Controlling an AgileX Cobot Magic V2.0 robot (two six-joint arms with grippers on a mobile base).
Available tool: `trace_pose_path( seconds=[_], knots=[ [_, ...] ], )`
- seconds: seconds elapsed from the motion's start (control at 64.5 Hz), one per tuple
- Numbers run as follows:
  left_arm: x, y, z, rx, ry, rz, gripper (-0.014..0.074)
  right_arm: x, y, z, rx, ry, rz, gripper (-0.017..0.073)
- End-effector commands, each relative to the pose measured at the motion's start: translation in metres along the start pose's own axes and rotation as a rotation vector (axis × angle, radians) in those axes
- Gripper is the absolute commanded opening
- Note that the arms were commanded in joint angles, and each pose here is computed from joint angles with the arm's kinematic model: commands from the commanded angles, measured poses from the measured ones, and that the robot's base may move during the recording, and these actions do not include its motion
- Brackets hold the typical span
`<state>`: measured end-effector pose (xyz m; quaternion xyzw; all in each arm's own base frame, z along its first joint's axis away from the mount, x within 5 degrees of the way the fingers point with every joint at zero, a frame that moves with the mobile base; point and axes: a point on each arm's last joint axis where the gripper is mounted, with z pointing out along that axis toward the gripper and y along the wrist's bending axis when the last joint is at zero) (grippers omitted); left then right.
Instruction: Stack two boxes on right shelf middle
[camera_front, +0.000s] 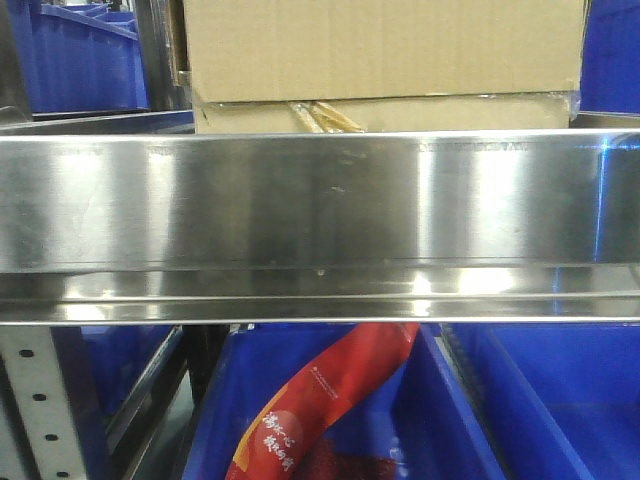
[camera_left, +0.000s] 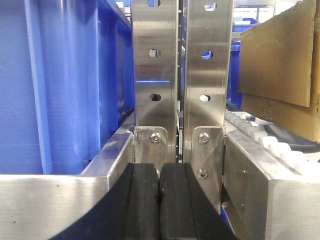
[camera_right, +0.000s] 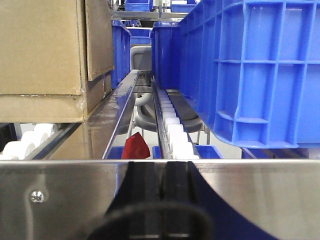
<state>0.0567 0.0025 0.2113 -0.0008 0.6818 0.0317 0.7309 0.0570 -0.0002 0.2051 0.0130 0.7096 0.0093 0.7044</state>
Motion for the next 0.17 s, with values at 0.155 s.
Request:
trace_pose_path(
  seconds=[0.155],
  knots=[
    [-0.0028,0.0003,-0.0005,-0.004,-0.027,-0.005,-0.0111,-0.0010,-0.0004,-0.0005,0.007,-0.017,-0.007,-0.0162]
  ],
)
